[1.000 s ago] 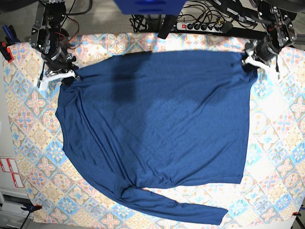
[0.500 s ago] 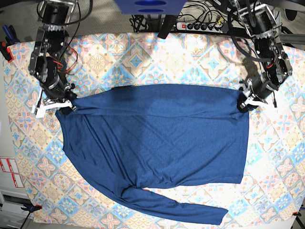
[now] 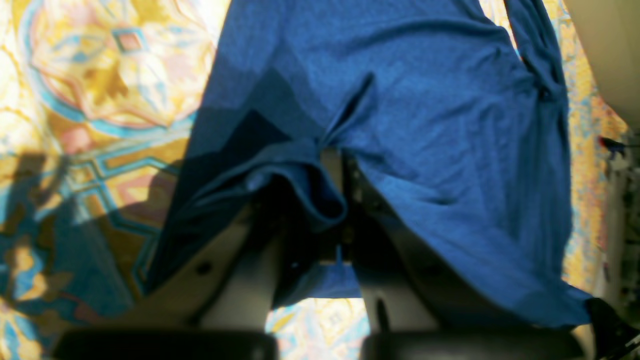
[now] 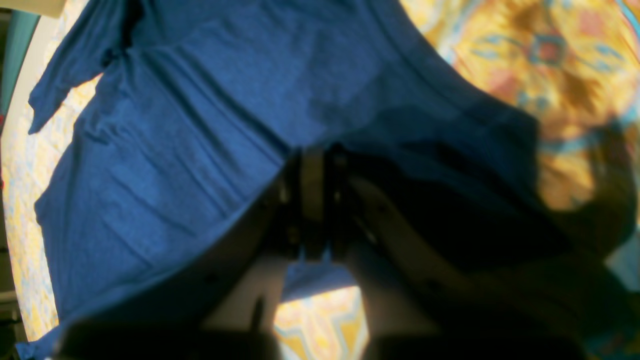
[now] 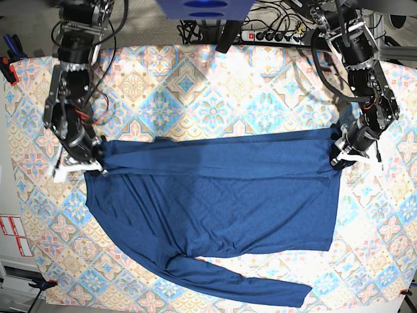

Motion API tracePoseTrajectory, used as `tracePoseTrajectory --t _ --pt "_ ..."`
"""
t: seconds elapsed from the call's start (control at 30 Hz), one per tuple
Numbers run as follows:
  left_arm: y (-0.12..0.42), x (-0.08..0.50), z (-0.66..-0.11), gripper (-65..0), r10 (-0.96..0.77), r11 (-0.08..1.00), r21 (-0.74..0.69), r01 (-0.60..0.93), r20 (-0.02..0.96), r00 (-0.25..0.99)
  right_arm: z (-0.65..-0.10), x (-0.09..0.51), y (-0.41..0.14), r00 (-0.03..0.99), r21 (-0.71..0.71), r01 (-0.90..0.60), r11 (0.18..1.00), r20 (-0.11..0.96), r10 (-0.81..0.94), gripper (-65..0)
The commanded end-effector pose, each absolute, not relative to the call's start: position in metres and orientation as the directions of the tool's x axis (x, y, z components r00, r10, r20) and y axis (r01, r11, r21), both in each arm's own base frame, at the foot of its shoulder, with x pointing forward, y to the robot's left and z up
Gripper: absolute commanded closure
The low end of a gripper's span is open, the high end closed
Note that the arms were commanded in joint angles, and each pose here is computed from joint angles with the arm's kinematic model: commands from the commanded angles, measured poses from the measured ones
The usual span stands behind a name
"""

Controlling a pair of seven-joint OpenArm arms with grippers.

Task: Fold the T-shirt properly
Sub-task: 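Lift the shoulder edge and drag it toward the hem, then hold the shoulder edge with both grippers and adjust its position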

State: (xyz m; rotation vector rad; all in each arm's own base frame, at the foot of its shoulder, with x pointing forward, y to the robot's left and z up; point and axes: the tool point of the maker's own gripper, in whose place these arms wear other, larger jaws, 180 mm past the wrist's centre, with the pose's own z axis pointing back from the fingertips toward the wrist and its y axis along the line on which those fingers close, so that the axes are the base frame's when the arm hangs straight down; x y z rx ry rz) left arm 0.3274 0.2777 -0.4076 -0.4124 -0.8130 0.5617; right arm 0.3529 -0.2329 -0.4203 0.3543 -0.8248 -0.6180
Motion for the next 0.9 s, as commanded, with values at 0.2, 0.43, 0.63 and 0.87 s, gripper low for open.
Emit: tracePoseTrajectory --t 0.2,0.43,0.63,0.87 --pt "0.288 0.348 -0.396 0.0 0.599 0.796 -0.526 -0.301 0.606 0.524 -0.417 0.372 -0.23 0.515 0.531 0.352 0.771 0.578 -0.633 -1.1" --pt "0.286 0.336 -0.418 -20.1 0.621 0.774 -0.535 -0.339 0.536 0.572 -0.411 0.367 -0.233 0.508 0.523 0.344 0.78 0.595 -0.623 -12.7" --pt "0.281 0.316 -0.399 -28.2 0.54 0.831 -0.479 -0.283 0.571 0.618 -0.408 0.342 -0.246 0.499 0.495 0.349 0.796 0.62 -0.605 -21.9" --pt "0.277 0.277 -0.41 -28.2 0.528 0.838 -0.462 -0.291 0.551 0.646 -0.406 0.313 -0.261 0.49 0.465 0.373 0.803 0.637 -0.596 -21.9"
